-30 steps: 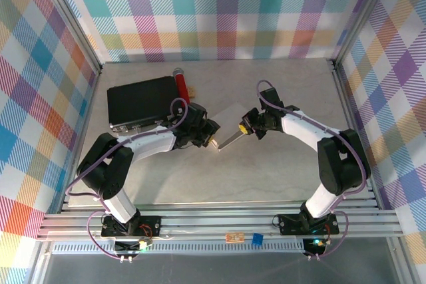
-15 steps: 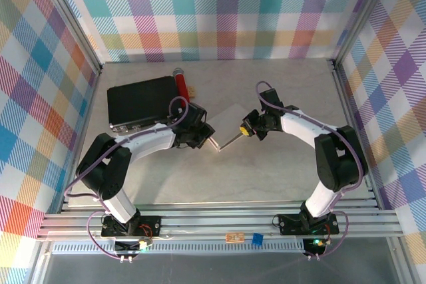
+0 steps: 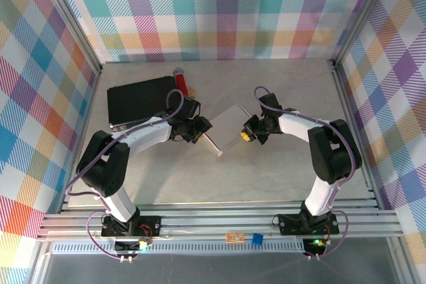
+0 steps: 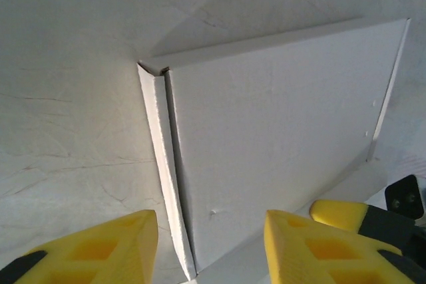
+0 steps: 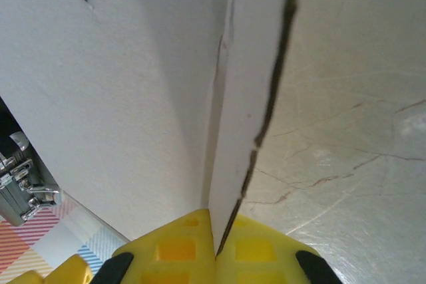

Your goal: Fold the paper box

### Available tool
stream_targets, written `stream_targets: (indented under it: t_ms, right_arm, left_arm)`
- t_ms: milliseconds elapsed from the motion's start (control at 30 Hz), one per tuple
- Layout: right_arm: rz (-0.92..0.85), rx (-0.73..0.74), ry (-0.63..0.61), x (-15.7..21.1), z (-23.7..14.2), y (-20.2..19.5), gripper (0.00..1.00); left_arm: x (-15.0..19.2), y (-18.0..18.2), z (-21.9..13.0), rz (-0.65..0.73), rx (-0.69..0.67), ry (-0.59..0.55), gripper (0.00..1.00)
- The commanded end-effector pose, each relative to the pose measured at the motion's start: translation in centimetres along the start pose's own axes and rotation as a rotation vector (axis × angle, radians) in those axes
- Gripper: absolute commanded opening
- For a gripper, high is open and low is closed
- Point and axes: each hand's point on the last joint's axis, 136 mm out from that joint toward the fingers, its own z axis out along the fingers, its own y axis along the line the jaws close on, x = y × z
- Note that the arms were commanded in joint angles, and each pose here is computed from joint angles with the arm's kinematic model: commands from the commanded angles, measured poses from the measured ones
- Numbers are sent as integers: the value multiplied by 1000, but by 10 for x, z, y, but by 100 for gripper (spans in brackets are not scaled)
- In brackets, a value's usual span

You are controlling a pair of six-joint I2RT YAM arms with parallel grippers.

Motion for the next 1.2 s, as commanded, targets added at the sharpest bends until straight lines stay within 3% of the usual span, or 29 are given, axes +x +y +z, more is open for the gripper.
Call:
stream_targets:
  t_ms: [0, 367, 633, 900, 1000, 1100, 1167]
  right_arm:
    - [26, 92, 8, 0, 12, -30, 0]
    - [16, 64, -9, 1, 4, -21, 0]
    - [18, 58, -5, 0, 3, -18, 0]
    - [3, 43, -5, 0, -1, -10, 0]
    - [-25, 53, -11, 0, -7, -6, 11]
    - [-111, 51, -46, -2, -28, 8, 33]
    - [-196, 36, -80, -4, -48, 24, 44]
  left_arm:
    - [7, 1, 11, -20, 20, 47, 44]
    - [17, 22, 33, -51, 9, 81, 33]
    - [20, 32, 40, -53, -9, 78, 17]
    - [23, 48, 45, -42, -55, 78, 16]
    - [23, 52, 46, -29, -79, 78, 11]
    - [21, 56, 43, -7, -109, 73, 1]
    - [21, 57, 40, 18, -127, 77, 0]
